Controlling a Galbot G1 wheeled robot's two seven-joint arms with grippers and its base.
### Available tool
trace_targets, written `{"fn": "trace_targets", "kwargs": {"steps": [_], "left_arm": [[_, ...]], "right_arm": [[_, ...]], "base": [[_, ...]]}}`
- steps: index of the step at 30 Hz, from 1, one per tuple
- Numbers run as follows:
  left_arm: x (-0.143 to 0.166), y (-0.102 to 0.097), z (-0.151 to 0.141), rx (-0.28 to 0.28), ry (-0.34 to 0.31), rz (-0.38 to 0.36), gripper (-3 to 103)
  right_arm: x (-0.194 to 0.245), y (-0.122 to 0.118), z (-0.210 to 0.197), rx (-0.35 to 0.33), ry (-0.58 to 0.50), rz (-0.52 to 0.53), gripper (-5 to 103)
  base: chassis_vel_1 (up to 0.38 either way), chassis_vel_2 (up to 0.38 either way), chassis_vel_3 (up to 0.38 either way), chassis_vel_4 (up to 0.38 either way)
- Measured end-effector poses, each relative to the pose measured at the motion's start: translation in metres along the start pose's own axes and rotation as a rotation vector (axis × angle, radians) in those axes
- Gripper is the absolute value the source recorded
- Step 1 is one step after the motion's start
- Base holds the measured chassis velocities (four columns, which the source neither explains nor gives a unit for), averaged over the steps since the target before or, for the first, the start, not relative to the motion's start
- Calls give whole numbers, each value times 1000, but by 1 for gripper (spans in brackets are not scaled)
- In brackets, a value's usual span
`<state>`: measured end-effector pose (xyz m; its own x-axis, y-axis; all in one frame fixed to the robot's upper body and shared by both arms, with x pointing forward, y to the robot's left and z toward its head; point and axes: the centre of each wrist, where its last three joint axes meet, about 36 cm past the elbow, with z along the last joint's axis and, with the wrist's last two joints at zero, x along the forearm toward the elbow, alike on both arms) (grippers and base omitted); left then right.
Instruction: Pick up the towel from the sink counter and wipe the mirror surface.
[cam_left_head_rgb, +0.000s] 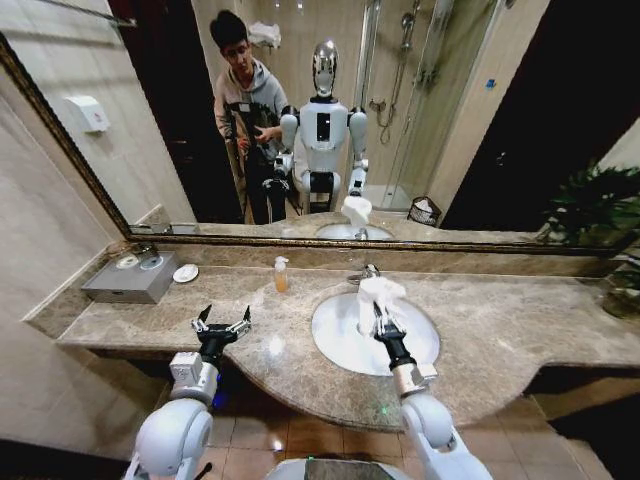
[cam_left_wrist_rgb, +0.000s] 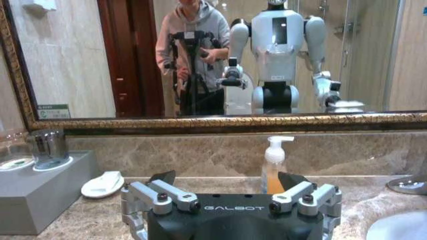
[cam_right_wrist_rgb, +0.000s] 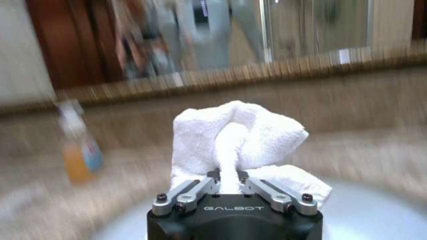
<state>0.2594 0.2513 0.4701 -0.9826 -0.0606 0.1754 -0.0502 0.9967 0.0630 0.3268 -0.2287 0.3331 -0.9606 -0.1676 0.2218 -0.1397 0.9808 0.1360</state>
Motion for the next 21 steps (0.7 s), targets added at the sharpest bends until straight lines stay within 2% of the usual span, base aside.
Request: {"fn": "trace_targets", "kwargs": {"steps": [1,4,5,8,15,17,20,21], "left_arm": [[0,0,0,0,0,0,100],[0,0,0,0,0,0,100],[0,0,0,0,0,0,100],[0,0,0,0,0,0,100],[0,0,0,0,0,0,100],[0,0,0,0,0,0,100],[0,0,0,0,0,0,100],[0,0,0,0,0,0,100]], "right_arm": [[0,0,0,0,0,0,8],[-28,-7,-4,3,184,32,8],[-28,-7,-4,3,184,32,8],[-60,-9,-15,30,300,72,8],[-111,0,-28,58,418,130,8],[-123,-2,-28,61,444,153,8],[-142,-22,-20,120,482,212,8],[-142,-22,-20,120,482,212,8]], "base": [[0,0,0,0],[0,0,0,0],[0,0,0,0],[0,0,0,0],[0,0,0,0],[0,0,0,0],[0,0,0,0],[0,0,0,0]]}}
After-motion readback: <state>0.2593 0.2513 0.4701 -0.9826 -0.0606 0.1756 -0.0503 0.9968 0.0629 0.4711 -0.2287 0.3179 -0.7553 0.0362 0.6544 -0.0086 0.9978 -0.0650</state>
